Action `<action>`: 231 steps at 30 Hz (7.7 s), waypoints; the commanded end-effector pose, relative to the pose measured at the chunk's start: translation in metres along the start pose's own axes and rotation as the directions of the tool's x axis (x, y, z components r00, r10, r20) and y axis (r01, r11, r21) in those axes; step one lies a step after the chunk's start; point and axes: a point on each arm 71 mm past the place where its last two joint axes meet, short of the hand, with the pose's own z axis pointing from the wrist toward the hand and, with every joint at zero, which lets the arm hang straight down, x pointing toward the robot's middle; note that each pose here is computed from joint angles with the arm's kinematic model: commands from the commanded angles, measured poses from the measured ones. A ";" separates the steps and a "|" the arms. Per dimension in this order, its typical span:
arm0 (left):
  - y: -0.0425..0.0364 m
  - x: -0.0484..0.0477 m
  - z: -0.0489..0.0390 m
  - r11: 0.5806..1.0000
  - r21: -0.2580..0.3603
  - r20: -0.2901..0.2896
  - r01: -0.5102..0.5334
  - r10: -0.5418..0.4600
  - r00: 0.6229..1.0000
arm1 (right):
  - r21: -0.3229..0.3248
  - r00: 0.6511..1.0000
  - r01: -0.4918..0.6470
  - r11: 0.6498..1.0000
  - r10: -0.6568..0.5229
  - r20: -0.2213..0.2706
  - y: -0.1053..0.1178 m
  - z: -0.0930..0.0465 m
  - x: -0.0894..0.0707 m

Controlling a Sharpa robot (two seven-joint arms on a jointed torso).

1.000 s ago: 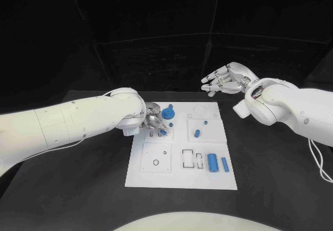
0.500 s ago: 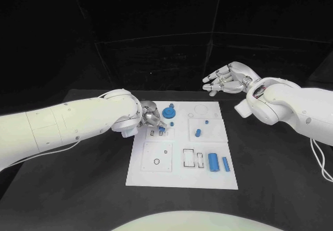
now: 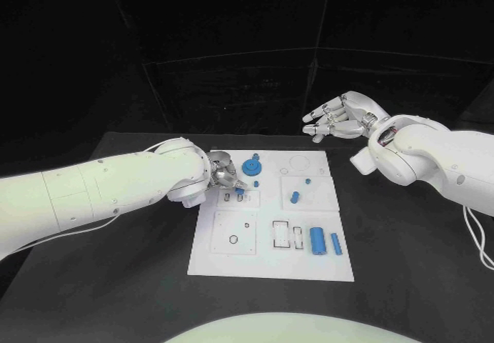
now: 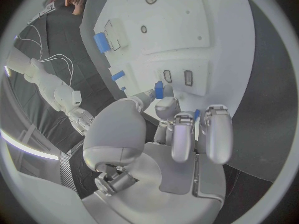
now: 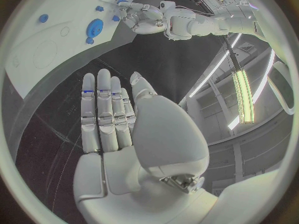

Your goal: Assemble the parts on the task board

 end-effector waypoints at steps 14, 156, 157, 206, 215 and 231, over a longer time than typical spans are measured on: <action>-0.0002 0.0032 0.0038 0.995 -0.009 -0.027 -0.096 0.096 0.995 | -0.015 1.000 0.004 1.000 -0.004 -0.008 0.002 0.000 0.000; 0.0201 -0.0862 0.0321 0.975 -0.176 -0.094 -0.133 0.118 0.989 | -0.022 1.000 0.005 1.000 -0.005 -0.013 0.001 0.009 0.004; 0.0205 -0.0853 0.0330 0.975 -0.178 -0.098 -0.134 0.118 0.988 | -0.022 1.000 0.005 1.000 -0.005 -0.013 0.001 0.009 0.004; 0.0175 -0.0680 0.0409 0.972 -0.174 -0.162 -0.159 0.131 0.978 | -0.028 1.000 0.004 1.000 -0.004 -0.018 0.003 0.011 0.006; 0.0174 -0.0678 0.0410 0.972 -0.175 -0.161 -0.155 0.127 0.979 | -0.028 1.000 0.004 1.000 -0.004 -0.018 0.003 0.011 0.006; 0.0157 -0.0683 0.0406 0.985 -0.142 -0.141 -0.101 0.081 0.987 | -0.028 1.000 0.003 1.000 -0.004 -0.021 0.003 0.011 0.007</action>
